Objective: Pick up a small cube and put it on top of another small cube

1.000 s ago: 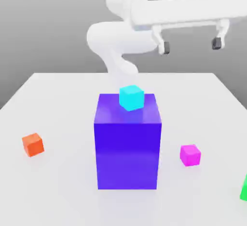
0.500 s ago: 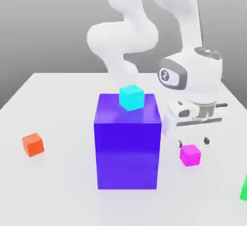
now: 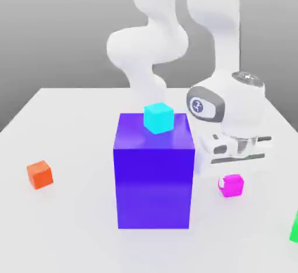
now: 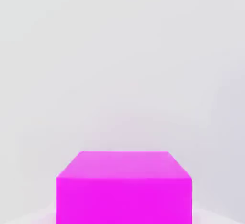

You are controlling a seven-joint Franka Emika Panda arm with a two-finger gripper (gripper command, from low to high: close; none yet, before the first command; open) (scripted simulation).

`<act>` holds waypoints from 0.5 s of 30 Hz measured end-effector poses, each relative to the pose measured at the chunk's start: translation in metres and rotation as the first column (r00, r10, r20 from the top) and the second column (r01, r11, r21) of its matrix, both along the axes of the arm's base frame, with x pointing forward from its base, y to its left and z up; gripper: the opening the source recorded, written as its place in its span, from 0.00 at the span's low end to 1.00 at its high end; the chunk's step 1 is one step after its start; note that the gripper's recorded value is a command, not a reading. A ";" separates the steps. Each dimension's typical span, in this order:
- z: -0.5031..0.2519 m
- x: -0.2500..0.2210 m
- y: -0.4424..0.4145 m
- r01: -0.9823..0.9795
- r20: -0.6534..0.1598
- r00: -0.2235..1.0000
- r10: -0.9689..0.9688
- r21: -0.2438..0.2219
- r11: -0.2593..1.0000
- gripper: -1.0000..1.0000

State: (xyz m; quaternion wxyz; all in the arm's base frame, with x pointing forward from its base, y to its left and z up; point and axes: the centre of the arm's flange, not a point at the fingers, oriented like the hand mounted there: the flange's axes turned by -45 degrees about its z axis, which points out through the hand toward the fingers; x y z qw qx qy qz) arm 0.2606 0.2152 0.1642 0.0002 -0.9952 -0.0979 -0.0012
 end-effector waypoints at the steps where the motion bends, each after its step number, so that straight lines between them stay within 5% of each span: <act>1: 0.008 0.000 0.000 -0.001 0.000 1.000 0.001 -0.001 1.000 0.00; 15: 0.057 0.091 0.090 -0.483 -0.010 0.876 0.483 -0.003 0.876 0.00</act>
